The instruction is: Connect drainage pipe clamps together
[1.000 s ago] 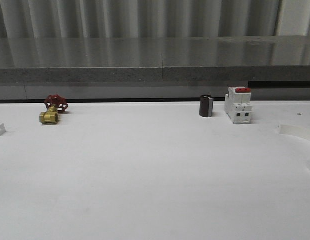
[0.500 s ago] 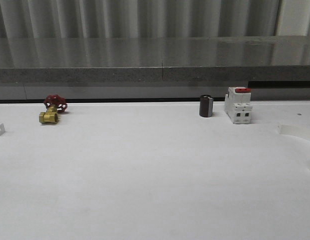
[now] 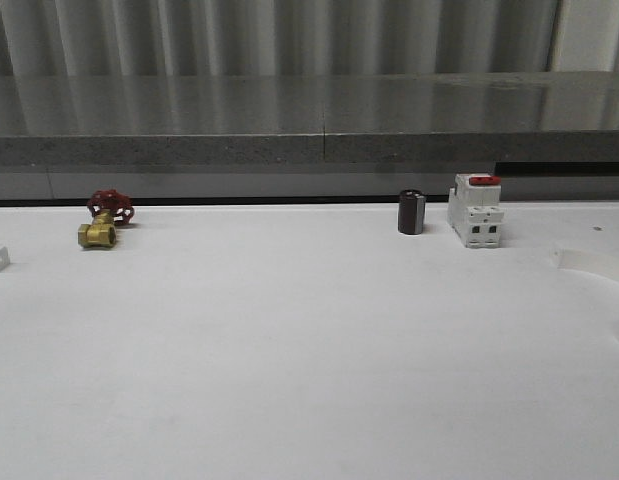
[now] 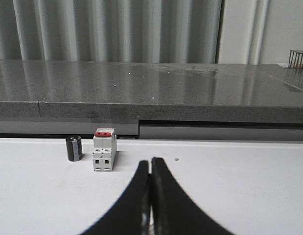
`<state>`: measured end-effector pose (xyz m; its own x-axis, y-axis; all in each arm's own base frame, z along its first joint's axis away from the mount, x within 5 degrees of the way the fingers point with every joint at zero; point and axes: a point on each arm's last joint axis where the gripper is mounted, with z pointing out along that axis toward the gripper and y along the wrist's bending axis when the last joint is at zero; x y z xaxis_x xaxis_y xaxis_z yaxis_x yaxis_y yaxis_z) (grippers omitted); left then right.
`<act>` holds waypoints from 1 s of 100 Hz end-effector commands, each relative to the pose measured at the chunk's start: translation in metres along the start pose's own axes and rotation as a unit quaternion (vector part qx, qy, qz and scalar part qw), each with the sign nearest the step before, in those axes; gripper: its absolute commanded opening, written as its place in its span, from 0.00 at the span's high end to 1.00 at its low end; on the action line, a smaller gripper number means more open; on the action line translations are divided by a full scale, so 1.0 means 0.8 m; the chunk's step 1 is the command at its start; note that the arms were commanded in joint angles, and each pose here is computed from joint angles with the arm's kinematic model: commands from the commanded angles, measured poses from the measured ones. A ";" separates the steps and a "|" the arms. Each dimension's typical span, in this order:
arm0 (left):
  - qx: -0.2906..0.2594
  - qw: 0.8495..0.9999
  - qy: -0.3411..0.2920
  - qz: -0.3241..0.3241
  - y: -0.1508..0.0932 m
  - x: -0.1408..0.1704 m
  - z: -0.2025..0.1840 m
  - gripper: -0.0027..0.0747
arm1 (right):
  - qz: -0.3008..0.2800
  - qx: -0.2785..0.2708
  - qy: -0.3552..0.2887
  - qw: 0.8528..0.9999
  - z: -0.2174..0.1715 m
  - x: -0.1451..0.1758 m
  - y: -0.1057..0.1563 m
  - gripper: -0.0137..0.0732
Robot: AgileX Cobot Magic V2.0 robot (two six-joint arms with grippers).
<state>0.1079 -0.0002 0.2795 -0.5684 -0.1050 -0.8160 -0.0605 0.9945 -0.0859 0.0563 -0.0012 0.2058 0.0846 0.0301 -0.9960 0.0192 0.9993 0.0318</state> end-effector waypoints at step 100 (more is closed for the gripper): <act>-0.080 0.944 0.313 0.062 0.033 -0.144 0.339 0.29 | -0.001 -0.002 -0.058 0.998 -0.003 -0.017 0.001 0.92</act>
<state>0.3886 0.0333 0.1919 -0.9733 -0.0192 -0.2286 -0.0437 0.9938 0.1026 0.0563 -0.0012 0.2058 0.0846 0.0301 -0.9960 0.0192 0.9993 0.0318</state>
